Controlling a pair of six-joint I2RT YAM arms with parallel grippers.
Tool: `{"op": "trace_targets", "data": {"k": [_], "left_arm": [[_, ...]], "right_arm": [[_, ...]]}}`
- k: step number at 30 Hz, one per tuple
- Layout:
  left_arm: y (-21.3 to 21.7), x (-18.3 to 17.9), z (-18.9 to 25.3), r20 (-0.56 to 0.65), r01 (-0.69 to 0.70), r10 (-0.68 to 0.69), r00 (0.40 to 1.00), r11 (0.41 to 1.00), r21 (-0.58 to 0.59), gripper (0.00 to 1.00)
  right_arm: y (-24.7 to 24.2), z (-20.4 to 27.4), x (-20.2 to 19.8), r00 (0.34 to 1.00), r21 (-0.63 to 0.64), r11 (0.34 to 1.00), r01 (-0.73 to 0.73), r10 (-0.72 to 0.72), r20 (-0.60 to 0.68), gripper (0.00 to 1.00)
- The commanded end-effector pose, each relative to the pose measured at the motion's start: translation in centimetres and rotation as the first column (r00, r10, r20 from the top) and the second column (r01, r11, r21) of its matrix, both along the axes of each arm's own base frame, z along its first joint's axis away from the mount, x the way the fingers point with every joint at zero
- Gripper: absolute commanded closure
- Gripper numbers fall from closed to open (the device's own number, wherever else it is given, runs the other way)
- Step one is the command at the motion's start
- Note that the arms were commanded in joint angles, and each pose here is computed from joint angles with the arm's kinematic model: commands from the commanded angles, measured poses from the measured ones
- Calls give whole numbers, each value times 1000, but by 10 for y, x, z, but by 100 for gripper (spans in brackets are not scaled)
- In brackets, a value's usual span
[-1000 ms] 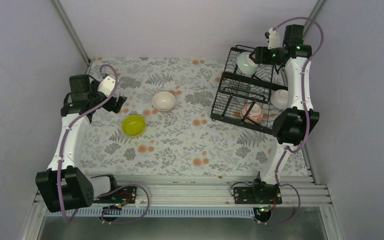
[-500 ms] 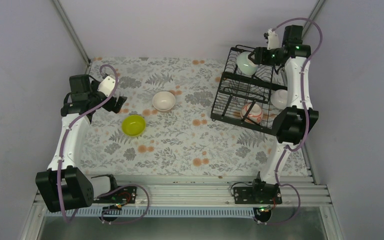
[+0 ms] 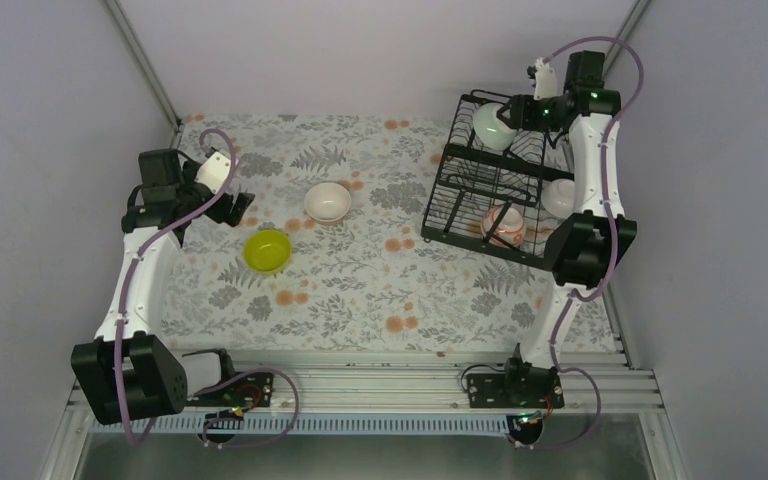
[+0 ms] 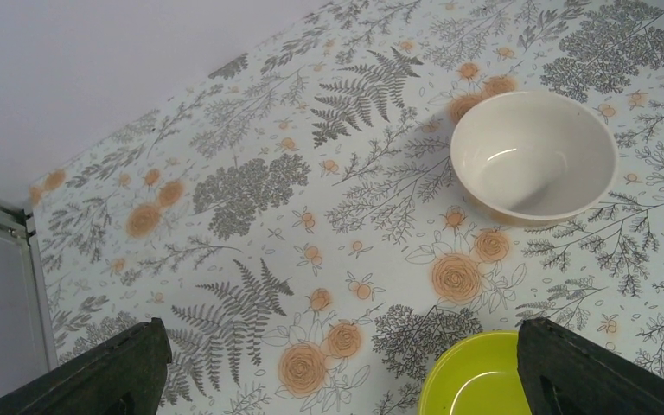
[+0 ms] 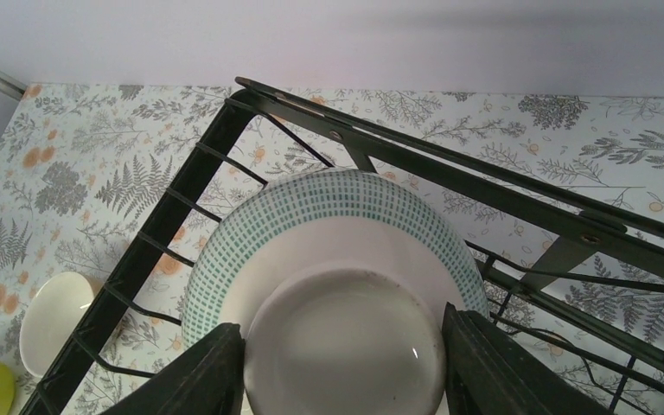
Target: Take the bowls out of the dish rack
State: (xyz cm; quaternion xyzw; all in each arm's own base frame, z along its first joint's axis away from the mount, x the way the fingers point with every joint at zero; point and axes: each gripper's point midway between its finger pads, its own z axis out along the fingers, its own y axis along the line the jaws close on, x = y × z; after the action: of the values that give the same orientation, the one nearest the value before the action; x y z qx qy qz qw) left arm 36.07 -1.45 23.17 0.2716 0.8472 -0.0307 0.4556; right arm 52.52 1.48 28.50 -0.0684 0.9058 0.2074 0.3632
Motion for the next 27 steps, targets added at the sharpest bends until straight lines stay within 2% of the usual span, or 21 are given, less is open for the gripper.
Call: {"op": "trace_targets", "data": {"k": [1,8,14,20,27], "left_arm": [[-7,0,7,25,36,-36,999,999,-9,0],[-13,1,16,33,59,-58,998,998,-28,0],[-29,0,29,26,108,-107,994,993,-48,0],[-65,4,59,65,177,-173,983,983,-51,0],[-124,19,86,56,291,-287,956,953,-84,0]], "right_arm": [[1,-10,4,1000,-2,1000,-15,15,-15,47],[3,-5,5,1000,-10,1000,-22,22,8,53],[8,-1,0,999,16,999,-39,39,7,65],[12,19,-10,998,28,999,-46,45,44,65],[15,51,-24,994,30,998,-59,56,98,66]]}}
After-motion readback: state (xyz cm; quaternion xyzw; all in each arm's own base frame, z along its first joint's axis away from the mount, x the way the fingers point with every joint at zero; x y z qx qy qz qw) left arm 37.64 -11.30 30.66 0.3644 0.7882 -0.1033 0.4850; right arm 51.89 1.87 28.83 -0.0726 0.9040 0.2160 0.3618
